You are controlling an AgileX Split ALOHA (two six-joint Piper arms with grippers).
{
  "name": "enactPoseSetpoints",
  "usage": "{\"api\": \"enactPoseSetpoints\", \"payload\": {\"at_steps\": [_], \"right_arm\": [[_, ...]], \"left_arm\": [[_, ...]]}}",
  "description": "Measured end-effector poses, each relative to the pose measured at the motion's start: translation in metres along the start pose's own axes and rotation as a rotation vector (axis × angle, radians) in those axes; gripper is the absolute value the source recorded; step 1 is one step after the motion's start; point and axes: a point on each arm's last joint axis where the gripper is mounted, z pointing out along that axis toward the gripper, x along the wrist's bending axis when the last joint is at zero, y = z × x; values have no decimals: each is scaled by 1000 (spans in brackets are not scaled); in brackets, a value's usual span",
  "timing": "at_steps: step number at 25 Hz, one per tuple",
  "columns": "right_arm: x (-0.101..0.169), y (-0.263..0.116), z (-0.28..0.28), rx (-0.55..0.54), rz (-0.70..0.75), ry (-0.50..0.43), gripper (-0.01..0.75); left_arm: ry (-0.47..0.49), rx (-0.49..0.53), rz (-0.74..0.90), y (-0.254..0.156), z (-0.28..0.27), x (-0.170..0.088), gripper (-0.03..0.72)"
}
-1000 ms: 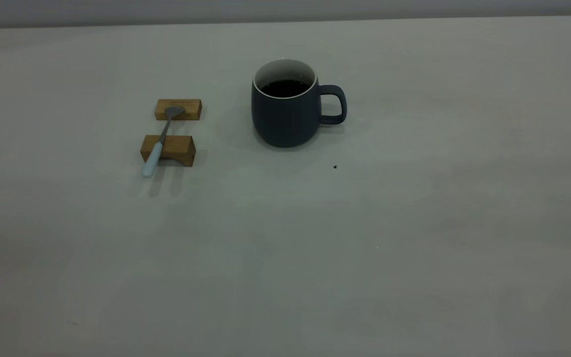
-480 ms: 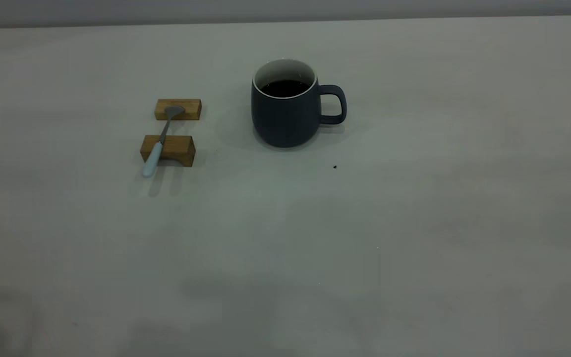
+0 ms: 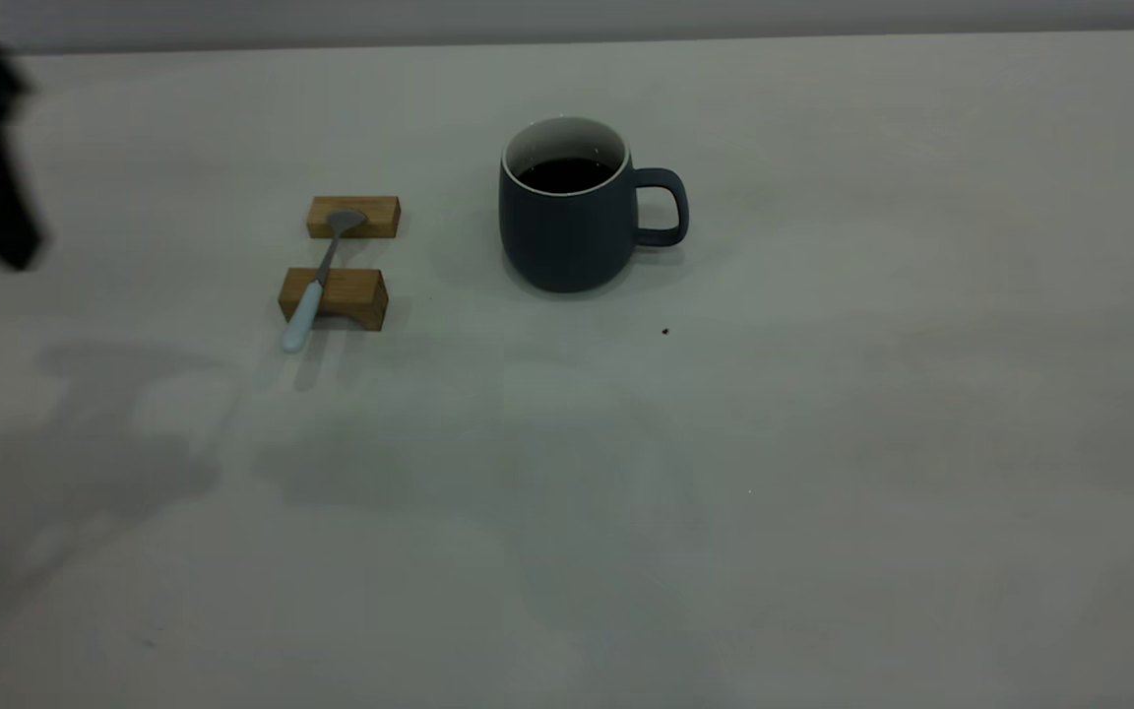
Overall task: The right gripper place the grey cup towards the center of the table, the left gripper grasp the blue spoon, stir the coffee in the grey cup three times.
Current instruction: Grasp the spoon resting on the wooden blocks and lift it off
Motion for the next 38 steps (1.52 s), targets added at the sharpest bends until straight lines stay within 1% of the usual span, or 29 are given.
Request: {"api": "enactPoseSetpoints", "payload": {"at_steps": [3,7,11,14,19,24,30,38], "right_arm": [[0,0,0,0,0,0,511],[0,0,0,0,0,0,511],[0,0,0,0,0,0,511],[0,0,0,0,0,-1,511],[0,0,0,-1,0,-1,511],[0,0,0,-1,0,-1,511],[0,0,0,-1,0,-1,511],[0,0,0,-1,0,-1,511]], "left_arm": [[-7,41,44,29,28,-18,585],[-7,86,43,59,61,-34,585],[-6,87,38,75,81,-44,585],[-3,103,31,78,98,-50,585],[9,97,3,79,121,-53,585],[5,42,-7,85,122,-53,585],[11,67,-11,82,140,-52,585],[10,53,-16,85,159,-51,585]]}}
